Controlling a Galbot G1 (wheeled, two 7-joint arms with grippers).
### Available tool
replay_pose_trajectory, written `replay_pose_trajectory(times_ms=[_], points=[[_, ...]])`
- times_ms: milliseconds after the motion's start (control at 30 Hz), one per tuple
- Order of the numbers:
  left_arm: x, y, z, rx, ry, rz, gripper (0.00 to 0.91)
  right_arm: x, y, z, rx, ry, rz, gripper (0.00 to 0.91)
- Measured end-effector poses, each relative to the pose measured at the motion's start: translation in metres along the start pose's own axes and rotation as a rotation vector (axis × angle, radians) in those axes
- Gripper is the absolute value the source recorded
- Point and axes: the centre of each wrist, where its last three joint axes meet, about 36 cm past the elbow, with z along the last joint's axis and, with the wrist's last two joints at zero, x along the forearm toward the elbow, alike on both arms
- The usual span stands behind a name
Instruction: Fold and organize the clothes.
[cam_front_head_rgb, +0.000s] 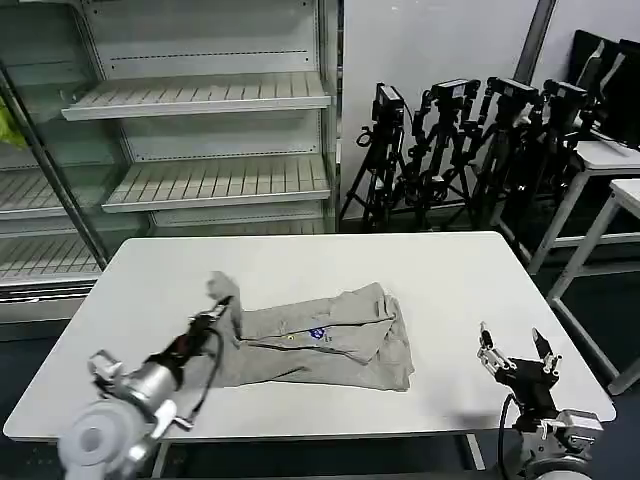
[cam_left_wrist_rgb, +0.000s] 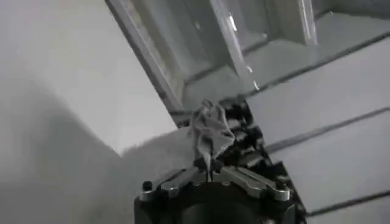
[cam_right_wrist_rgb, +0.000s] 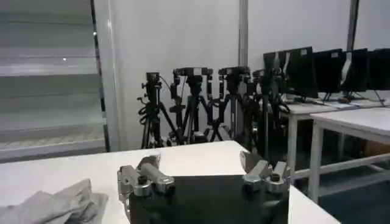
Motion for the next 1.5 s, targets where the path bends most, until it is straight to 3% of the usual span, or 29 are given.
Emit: replay_pose_trajectory(times_ms=[367, 800, 833, 867, 1300, 1500], points=[[-0.077, -0.027, 0.087, 0.058, 0.132, 0.044, 0.020, 0.005, -0.005, 0.002, 0.003, 0.007, 0.014, 0.907], [-0.136, -0.039, 0.145, 0.017, 0.201, 0.008, 0.020, 0.004, -0.002, 0.005, -0.003, 0.016, 0.018, 0.907], [-0.139, -0.039, 0.146, 0.013, 0.201, 0.006, 0.544, 0.004, -0.002, 0.005, -0.004, 0.017, 0.017, 0.907], [-0.143, -0.039, 0.148, 0.009, 0.204, 0.003, 0.887, 0.004, -0.001, 0.005, -0.004, 0.017, 0.018, 0.907], [-0.145, -0.047, 0.152, -0.018, 0.190, 0.053, 0.907, 0.009, 0.003, 0.003, -0.001, 0.016, 0.018, 0.907], [-0.121, -0.061, 0.142, -0.045, 0.125, 0.099, 0.907, 0.010, 0.004, 0.001, -0.006, 0.013, 0.016, 0.907]])
